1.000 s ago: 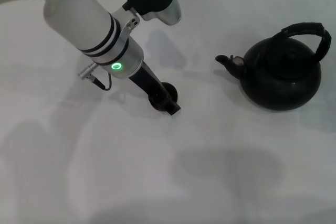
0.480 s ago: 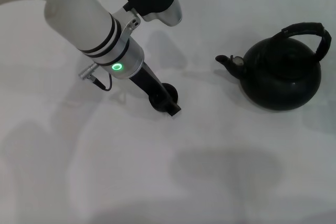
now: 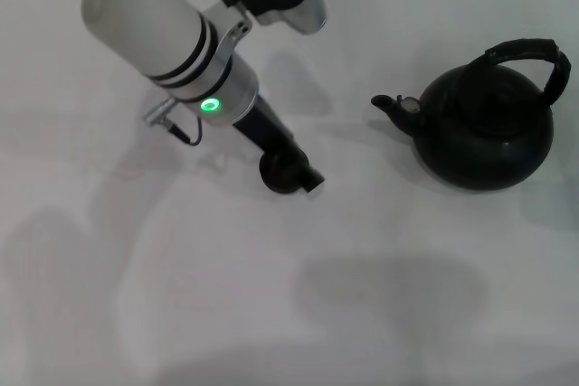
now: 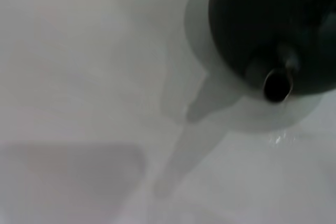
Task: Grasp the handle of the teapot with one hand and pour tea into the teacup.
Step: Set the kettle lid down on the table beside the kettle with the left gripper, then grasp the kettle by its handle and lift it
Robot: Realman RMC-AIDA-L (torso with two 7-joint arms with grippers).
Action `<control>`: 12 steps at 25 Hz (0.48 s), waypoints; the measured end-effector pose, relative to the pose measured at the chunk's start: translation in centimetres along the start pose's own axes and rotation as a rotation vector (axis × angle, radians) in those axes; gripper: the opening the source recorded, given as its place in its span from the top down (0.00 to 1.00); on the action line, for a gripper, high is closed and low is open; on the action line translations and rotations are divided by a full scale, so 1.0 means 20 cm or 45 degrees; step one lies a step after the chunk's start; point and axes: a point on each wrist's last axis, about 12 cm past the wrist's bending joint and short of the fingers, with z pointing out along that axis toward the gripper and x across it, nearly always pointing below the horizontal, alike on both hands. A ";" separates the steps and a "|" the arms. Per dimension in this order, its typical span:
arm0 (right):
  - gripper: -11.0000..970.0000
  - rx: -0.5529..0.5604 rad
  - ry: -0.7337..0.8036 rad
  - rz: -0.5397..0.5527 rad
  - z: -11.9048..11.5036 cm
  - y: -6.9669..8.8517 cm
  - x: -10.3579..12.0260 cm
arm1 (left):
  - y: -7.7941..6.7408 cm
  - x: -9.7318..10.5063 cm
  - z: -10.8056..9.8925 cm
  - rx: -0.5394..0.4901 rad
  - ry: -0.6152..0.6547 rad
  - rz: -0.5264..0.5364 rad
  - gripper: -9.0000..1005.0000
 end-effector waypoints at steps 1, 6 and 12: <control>0.10 0.000 0.000 0.000 0.00 0.00 0.00 | 0.00 -0.02 -0.01 -0.002 -0.016 0.008 0.19; 0.10 0.002 0.002 0.000 0.00 0.00 0.00 | -0.02 -0.09 -0.06 -0.018 -0.098 0.057 0.19; 0.10 0.007 0.000 0.003 -0.01 -0.01 0.00 | -0.01 -0.12 -0.15 -0.081 -0.308 0.055 0.19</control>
